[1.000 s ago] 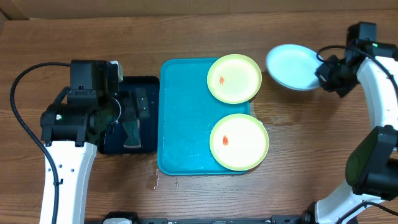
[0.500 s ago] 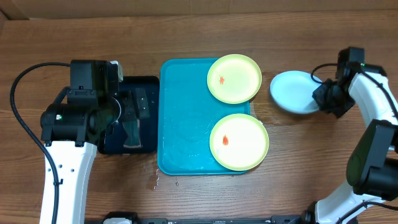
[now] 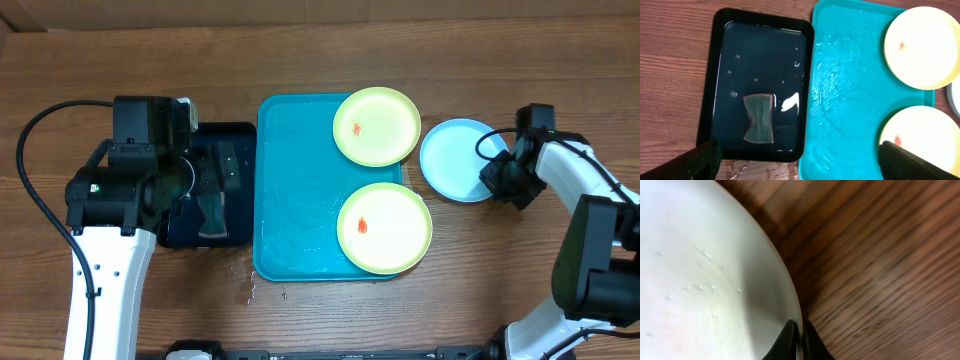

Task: Clean dirty plates on tray and stack at the side
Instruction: 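Lower the white plate onto the table right of the teal tray and release, then move the right gripper to the rim of the lower yellow plate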

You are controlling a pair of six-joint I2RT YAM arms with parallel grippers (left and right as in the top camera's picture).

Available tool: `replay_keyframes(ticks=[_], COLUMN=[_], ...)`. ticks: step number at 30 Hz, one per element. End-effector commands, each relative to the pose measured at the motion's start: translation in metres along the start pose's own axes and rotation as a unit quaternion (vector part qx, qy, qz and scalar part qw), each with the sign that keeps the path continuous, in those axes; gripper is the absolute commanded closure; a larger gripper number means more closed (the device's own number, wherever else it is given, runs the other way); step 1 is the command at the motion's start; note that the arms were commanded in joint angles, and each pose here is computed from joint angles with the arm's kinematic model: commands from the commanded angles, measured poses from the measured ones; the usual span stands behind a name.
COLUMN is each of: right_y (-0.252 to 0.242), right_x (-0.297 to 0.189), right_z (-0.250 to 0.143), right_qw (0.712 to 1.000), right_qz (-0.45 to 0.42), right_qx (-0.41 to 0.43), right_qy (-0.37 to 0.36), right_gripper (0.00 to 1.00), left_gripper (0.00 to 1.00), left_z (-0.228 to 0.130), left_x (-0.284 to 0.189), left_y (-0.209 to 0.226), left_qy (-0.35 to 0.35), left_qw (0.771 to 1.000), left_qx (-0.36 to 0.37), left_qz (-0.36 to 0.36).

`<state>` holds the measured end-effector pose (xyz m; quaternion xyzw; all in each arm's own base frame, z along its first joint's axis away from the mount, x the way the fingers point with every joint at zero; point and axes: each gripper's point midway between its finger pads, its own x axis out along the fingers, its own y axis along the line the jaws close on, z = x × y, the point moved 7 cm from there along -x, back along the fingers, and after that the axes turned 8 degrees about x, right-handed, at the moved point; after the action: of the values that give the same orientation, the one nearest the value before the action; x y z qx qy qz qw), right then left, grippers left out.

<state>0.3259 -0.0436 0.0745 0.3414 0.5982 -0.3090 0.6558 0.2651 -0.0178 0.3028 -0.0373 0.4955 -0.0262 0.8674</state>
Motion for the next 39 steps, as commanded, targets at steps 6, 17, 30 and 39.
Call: replay_keyframes(ticks=[6,17,30,39], right_y=[-0.004,0.023,0.064,0.042], right_x=[0.01,-0.03,-0.059,-0.069], right_z=[-0.027,-0.02,-0.021,-0.068], right_qw=[0.998,0.989,0.972,0.937], right_qz=[-0.033,0.015,0.122,0.07], right_qx=[-0.032,-0.125,-0.184,-0.291], right_qy=[0.036,0.072,0.083,0.181], right_gripper=[0.96,0.64,0.6,0.59], left_gripper=[0.0,0.0,0.0,0.0], left_z=[0.002,0.002,0.002,0.002], left_x=[-0.002,-0.002,-0.002,-0.002], left_y=[-0.002,-0.002,-0.002,-0.002], left_qy=[-0.004,-0.004,-0.004,-0.004], left_qw=[1.0,1.0,1.0,1.0], left_qx=[0.007,0.007,0.007,0.007], left_qz=[-0.005,-0.005,-0.005,-0.005])
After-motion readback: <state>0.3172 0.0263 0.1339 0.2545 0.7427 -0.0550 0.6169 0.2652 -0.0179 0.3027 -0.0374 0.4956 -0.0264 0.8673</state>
